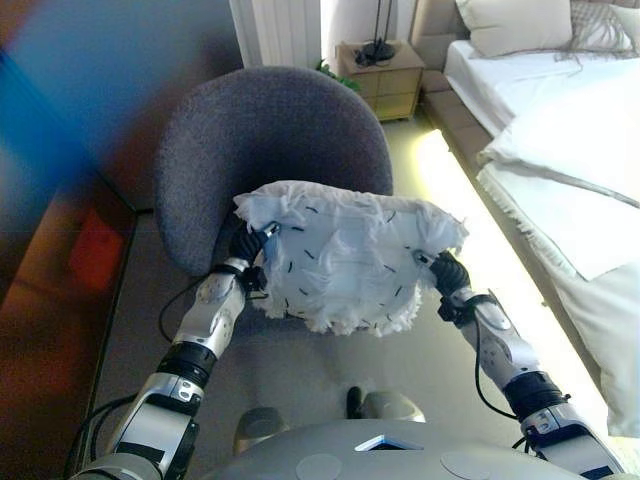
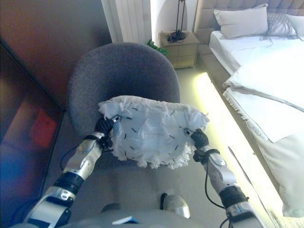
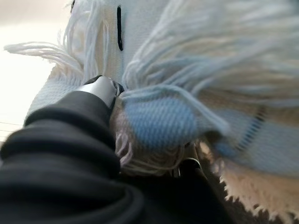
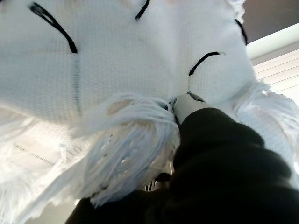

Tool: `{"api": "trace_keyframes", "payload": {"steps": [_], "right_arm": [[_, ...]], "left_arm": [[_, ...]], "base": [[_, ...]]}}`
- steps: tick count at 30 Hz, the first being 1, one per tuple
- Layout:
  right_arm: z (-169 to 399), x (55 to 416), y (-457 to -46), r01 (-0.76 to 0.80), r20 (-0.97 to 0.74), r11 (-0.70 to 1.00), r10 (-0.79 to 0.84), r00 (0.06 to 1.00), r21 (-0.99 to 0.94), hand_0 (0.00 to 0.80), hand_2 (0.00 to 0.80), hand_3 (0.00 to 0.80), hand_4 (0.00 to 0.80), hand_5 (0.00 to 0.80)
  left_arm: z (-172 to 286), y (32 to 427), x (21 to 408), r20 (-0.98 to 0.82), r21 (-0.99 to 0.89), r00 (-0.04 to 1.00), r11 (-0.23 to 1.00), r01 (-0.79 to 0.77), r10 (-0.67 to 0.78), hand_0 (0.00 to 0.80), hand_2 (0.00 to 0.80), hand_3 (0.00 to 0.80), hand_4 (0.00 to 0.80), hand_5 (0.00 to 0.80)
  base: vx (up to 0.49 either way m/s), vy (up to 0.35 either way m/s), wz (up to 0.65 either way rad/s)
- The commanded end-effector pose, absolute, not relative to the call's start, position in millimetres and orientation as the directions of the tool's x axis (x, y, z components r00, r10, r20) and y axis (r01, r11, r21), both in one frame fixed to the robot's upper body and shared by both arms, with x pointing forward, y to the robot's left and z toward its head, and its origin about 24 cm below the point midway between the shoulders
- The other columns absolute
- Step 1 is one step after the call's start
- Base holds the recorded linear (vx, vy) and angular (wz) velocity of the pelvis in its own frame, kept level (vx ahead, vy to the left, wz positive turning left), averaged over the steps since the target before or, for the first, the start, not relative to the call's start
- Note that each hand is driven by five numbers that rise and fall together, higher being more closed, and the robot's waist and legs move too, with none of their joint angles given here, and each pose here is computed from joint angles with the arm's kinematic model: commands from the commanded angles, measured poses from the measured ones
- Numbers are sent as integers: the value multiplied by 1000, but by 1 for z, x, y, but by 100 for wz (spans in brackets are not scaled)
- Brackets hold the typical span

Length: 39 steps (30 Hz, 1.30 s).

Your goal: Pick up the cushion and take it to the sofa

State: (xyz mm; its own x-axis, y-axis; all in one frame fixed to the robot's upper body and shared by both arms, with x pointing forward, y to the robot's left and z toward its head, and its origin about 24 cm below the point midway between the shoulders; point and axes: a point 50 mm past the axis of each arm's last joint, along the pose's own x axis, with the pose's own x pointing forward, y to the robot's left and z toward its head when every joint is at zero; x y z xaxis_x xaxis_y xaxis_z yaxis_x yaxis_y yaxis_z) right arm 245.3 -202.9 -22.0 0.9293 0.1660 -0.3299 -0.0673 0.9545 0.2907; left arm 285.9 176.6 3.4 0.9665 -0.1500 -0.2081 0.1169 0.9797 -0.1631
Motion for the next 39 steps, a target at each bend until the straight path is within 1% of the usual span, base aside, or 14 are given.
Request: {"api": "trace_keyframes", "payload": {"steps": [1, 3, 5, 9, 12, 14, 18, 20, 25, 29, 34, 39], "right_arm": [[18, 268, -191, -162, -129, 926, 217, 968, 342, 800, 800, 800, 800, 800], [15, 268, -189, -170, -141, 921, 231, 963, 351, 800, 800, 800, 800, 800], [13, 270, -188, -179, -153, 920, 244, 958, 348, 800, 800, 800, 800, 800], [9, 269, -181, -197, -155, 899, 276, 949, 391, 800, 800, 800, 800, 800], [11, 270, -178, -202, -141, 896, 276, 951, 395, 800, 800, 800, 800, 800], [16, 273, -174, -201, -111, 893, 266, 958, 403, 800, 800, 800, 800, 800], [16, 273, -167, -172, -98, 882, 237, 967, 438, 800, 800, 800, 800, 800], [14, 270, -160, -168, -95, 881, 232, 968, 443, 800, 800, 800, 800, 800], [5, 259, -157, -137, -133, 885, 216, 967, 444, 800, 800, 800, 800, 800], [1, 255, -160, -130, -143, 882, 216, 966, 452, 800, 800, 800, 800, 800], [7, 265, -153, -165, -118, 873, 244, 963, 459, 800, 800, 800, 800, 800], [1, 263, -156, -177, -153, 878, 269, 951, 444, 800, 800, 800, 800, 800]], "left_arm": [[51, 162, 311, 40, -237, 981, 952, 195, -191, 800, 800, 800, 800, 800], [47, 163, 310, 34, -229, 981, 954, 195, -192, 800, 800, 800, 800, 800], [43, 167, 308, 25, -228, 983, 956, 183, -182, 800, 800, 800, 800, 800], [40, 178, 304, 3, -206, 985, 964, 167, -170, 800, 800, 800, 800, 800], [44, 182, 304, 20, -181, 981, 964, 193, -192, 800, 800, 800, 800, 800], [54, 179, 307, 51, -150, 975, 963, 222, -217, 800, 800, 800, 800, 800], [66, 174, 313, 54, -141, 967, 957, 255, -250, 800, 800, 800, 800, 800], [66, 172, 313, 45, -131, 964, 955, 265, -262, 800, 800, 800, 800, 800], [63, 174, 313, 17, -152, 966, 955, 256, -256, 800, 800, 800, 800, 800], [56, 177, 307, -3, -148, 970, 959, 240, -243, 800, 800, 800, 800, 800], [54, 179, 308, 4, -147, 978, 968, 206, -208, 800, 800, 800, 800, 800], [50, 185, 307, -16, -134, 983, 974, 180, -184, 800, 800, 800, 800, 800]], "base": [[306, 103, 40], [326, 87, 24], [345, 92, -27], [358, 124, -59], [357, 162, -57], [329, 187, -3], [312, 192, 6], [379, 293, -9], [317, 222, -1], [244, -65, -10], [149, -158, -18], [213, -182, 4]]}}
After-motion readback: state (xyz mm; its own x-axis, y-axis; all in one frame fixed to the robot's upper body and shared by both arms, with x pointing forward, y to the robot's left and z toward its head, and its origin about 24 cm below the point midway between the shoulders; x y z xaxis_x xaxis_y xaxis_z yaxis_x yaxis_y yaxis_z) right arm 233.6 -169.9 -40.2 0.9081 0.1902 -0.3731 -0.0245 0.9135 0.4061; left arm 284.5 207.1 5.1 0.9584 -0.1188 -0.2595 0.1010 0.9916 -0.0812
